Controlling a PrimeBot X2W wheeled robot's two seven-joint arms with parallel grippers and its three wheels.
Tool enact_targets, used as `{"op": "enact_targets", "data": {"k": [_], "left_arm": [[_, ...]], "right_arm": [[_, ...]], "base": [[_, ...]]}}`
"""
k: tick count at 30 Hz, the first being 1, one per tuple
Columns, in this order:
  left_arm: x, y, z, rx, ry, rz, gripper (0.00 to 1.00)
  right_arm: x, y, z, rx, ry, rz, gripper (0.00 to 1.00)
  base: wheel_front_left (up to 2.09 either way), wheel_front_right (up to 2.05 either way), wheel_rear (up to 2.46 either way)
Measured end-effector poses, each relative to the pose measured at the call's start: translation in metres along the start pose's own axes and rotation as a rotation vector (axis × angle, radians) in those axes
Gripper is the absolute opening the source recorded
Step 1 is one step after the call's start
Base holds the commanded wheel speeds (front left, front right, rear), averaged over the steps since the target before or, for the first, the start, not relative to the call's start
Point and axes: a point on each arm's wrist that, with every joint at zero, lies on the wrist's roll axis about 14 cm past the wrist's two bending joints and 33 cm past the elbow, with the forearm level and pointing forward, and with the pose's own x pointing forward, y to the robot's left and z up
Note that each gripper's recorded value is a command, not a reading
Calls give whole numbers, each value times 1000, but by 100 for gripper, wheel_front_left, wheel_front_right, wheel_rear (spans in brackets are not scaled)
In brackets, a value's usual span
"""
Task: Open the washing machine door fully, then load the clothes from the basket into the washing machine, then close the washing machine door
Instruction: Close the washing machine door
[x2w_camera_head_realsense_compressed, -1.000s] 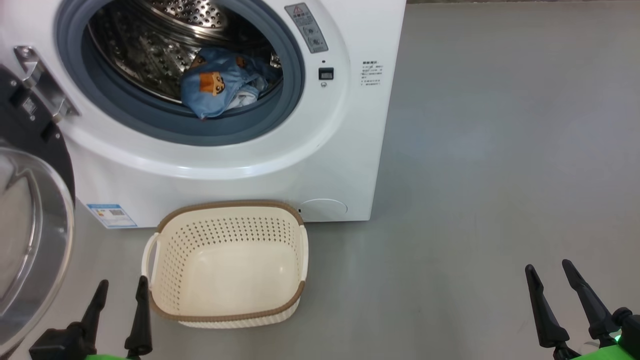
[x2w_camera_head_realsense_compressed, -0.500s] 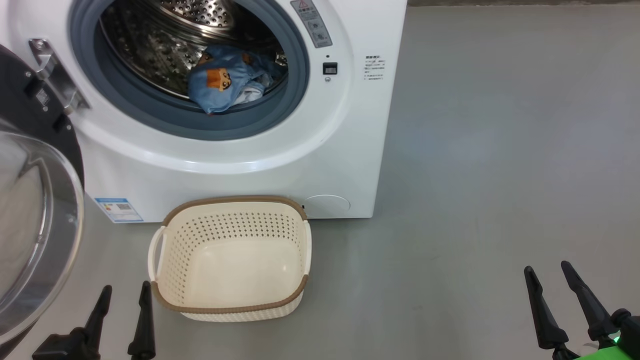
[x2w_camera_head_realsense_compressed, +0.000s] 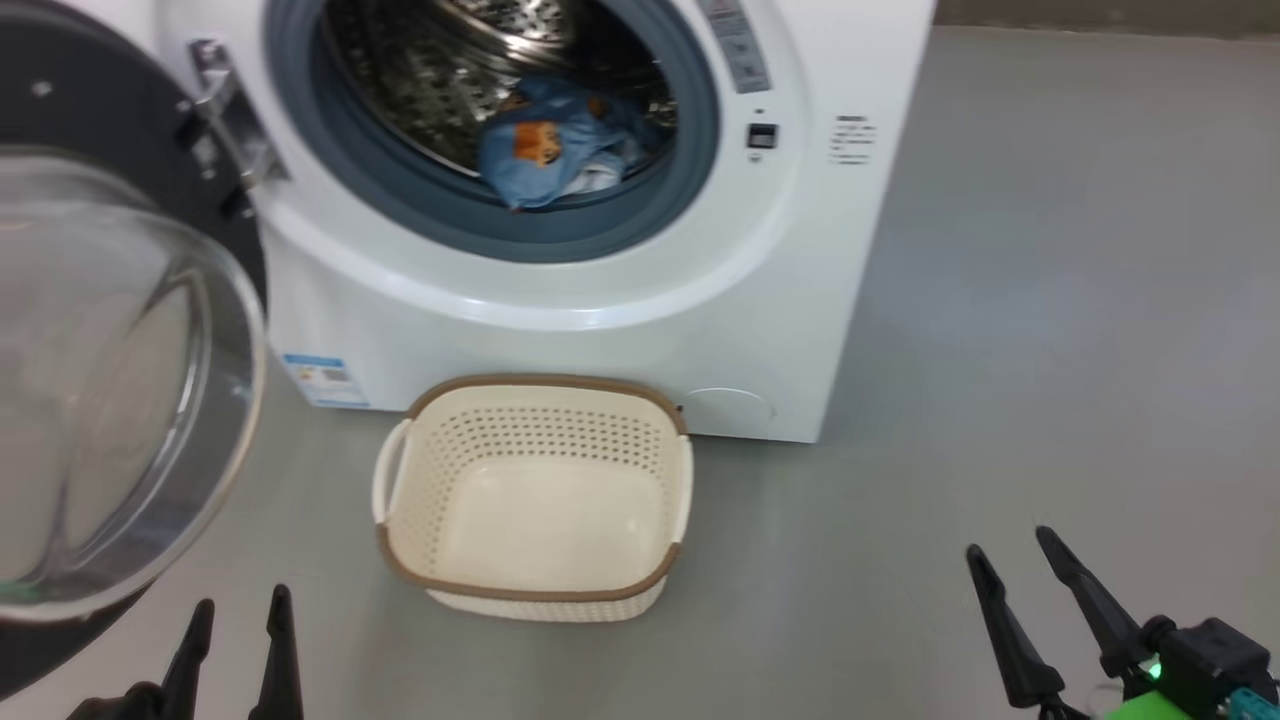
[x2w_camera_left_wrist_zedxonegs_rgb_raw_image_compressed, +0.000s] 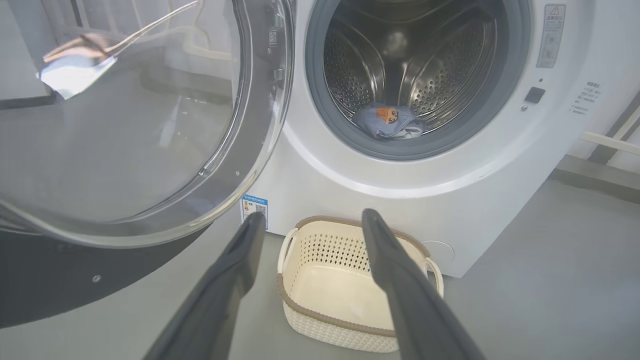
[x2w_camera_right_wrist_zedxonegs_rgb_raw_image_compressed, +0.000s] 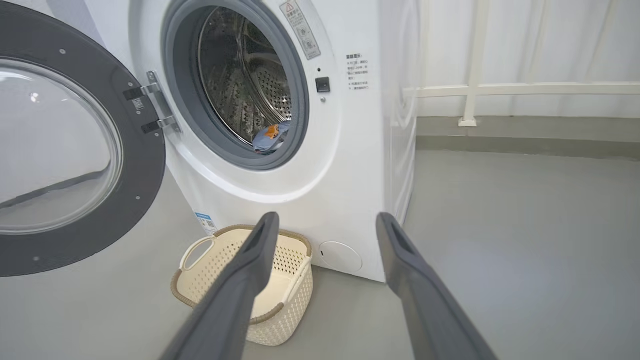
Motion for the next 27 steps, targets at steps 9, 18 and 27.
{"op": "enact_targets", "data": {"k": [9, 18, 27], "left_arm": [[-29, 43, 4, -32, -12, 154, 100], [-63, 77, 7, -51, -25, 283, 100], [-102, 107, 11, -78, -50, 413, 100]], "right_arm": [[36, 54, -5, 3, 10, 195, 100], [50, 101, -21, 5, 56, 359, 100], [60, 153, -25, 21, 62, 513, 100]], "base": [[0, 0, 0], [0, 0, 0], [0, 0, 0]]}}
